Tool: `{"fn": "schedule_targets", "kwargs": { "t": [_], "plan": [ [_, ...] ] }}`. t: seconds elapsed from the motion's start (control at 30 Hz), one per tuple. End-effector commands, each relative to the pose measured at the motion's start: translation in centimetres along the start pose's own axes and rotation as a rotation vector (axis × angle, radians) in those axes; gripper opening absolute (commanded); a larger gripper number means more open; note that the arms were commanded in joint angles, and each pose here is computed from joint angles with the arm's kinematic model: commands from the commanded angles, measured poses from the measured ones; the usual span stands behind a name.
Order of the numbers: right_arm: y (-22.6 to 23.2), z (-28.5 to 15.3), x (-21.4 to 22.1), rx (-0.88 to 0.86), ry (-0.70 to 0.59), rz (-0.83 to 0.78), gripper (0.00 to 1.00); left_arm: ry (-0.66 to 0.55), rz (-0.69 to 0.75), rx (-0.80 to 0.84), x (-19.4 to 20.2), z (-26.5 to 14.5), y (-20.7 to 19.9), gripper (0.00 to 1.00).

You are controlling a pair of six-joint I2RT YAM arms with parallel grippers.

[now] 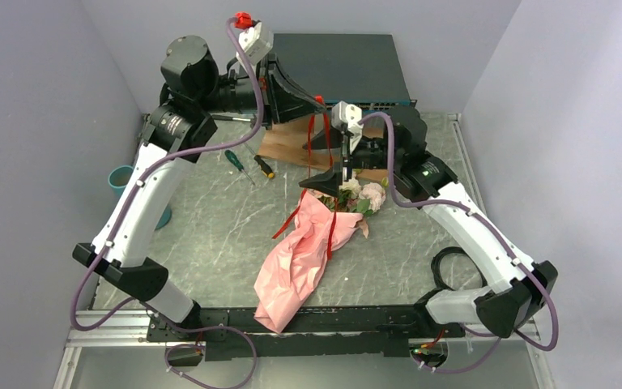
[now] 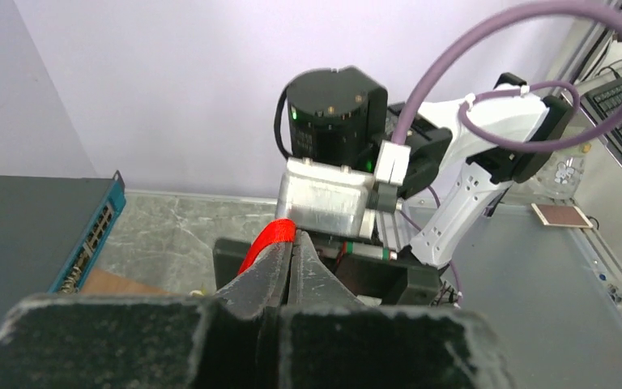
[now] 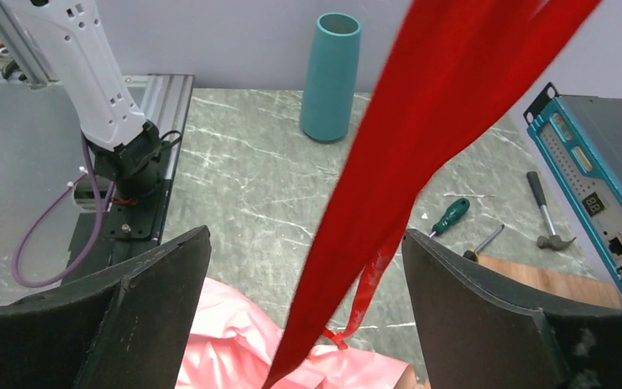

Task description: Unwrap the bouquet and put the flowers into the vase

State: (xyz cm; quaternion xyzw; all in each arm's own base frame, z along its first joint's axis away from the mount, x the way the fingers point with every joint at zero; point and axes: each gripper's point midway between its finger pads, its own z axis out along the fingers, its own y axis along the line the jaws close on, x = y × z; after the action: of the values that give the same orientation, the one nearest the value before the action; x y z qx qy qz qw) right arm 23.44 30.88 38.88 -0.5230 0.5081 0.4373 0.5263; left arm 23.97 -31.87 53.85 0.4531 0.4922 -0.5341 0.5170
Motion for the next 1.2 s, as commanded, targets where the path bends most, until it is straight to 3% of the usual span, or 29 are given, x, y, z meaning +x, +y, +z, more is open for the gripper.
{"fn": "schedule_targets", "kwargs": {
  "t": [0.0,0.2,0.33,0.47,0.63,0.67,0.73,0.77,0.8,1.17],
  "plan": [
    [-0.2,1.2,0.1,-0.027,-0.038,-0.05,0.86,-0.07,0.06,-0.026,-3.7,-1.0,-0.4,0.0],
    [-0.5,1.5,1.9,-0.009,-0.01,0.022,0.61,-0.117,0.096,-0.198,-6.0,-3.8,2.9,0.0],
    [0.0,1.1,2.2,-0.004,-0.008,0.049,0.24,-0.134,0.1,-0.344,-6.1,-6.4,5.6,0.0],
    [0.2,0.7,2.2,0.021,-0.003,0.081,0.03,-0.163,0.093,-0.517,-6.4,-9.5,8.1,0.0],
    [0.2,0.3,1.8,0.049,-0.005,0.101,0.0,-0.162,0.067,-0.61,-5.8,-11.8,9.6,0.0],
    [0.0,0.2,1.7,0.063,-0.003,0.104,0.03,-0.157,0.072,-0.579,-5.7,-11.7,9.2,0.0],
    [-0.6,0.2,1.9,0.087,0.015,0.106,0.53,-0.154,0.095,-0.498,-6.0,-11.0,7.9,0.0],
    [-1.1,0.3,2.2,0.105,0.029,0.104,0.72,-0.155,0.105,-0.461,-6.2,-10.7,7.3,0.0],
    [-1.8,0.4,2.4,0.125,0.039,0.102,0.83,-0.156,0.108,-0.431,-6.4,-10.4,6.8,0.0],
    [-3.2,1.9,-3.0,0.026,-0.037,-0.125,0.96,-0.079,0.109,-0.072,-7.0,-8.0,1.4,0.0]
  ]
}}
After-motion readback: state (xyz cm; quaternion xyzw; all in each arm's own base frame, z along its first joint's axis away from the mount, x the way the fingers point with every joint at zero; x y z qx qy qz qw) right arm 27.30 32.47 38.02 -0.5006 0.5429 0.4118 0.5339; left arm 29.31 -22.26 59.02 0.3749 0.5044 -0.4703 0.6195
